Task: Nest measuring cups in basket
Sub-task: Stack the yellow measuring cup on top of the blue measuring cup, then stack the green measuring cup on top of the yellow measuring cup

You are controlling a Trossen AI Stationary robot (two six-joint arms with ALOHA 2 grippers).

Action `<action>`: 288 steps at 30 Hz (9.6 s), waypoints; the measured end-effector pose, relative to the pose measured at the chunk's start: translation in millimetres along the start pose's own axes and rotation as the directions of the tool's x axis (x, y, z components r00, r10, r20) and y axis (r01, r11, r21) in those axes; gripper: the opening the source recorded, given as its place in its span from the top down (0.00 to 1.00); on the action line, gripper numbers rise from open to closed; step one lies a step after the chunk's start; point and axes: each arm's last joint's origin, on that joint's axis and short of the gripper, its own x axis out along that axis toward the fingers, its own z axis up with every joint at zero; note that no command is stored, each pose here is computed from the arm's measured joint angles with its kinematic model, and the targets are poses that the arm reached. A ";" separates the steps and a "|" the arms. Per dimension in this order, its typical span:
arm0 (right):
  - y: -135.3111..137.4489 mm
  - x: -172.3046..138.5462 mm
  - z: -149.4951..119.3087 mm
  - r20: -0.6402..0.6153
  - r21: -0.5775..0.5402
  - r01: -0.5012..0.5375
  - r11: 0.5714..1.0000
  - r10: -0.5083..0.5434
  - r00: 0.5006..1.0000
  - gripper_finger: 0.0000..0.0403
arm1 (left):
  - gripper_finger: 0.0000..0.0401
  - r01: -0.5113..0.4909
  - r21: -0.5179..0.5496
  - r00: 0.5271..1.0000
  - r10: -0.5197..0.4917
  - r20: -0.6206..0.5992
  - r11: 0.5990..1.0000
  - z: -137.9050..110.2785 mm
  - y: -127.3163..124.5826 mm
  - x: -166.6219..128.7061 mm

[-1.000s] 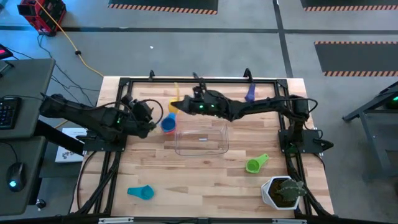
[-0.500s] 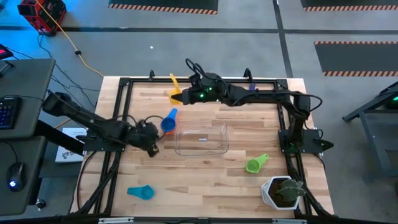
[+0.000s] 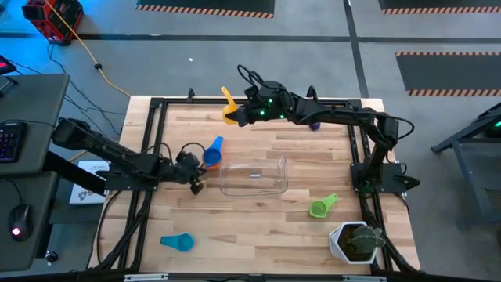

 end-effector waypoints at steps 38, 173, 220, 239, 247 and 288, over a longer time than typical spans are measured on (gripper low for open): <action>-28.5 -7.8 0.0 -0.163 0.034 0.123 0.992 -0.116 0.980 1.00 | 1.00 -0.055 0.031 0.995 0.052 0.090 0.998 80.9 37.9 79.3; -63.7 -176.4 -293.3 -0.774 -0.591 -0.272 0.759 -0.439 0.456 0.87 | 1.00 -0.147 -0.072 0.862 0.163 0.480 0.987 107.2 55.3 -58.3; -27.6 77.5 -17.1 -0.292 -0.801 -0.554 -0.226 -0.661 0.692 1.00 | 1.00 0.636 0.057 0.201 -0.237 0.950 0.770 156.1 37.6 -126.9; -67.4 97.9 -32.6 -0.307 -0.754 -0.614 -0.233 -0.701 0.643 0.96 | 1.00 0.609 0.081 0.170 -0.229 0.958 0.789 155.3 38.9 -133.1; -68.3 97.9 -34.1 -0.322 -0.753 -0.621 -0.219 -0.700 0.637 0.96 | 1.00 0.604 0.082 0.171 -0.229 0.958 0.793 155.3 38.9 -133.1; -173.2 32.1 65.3 -0.520 -0.365 0.419 0.831 -0.555 0.649 0.99 | 1.00 0.090 -0.430 0.891 0.120 0.438 0.898 144.1 60.2 -40.3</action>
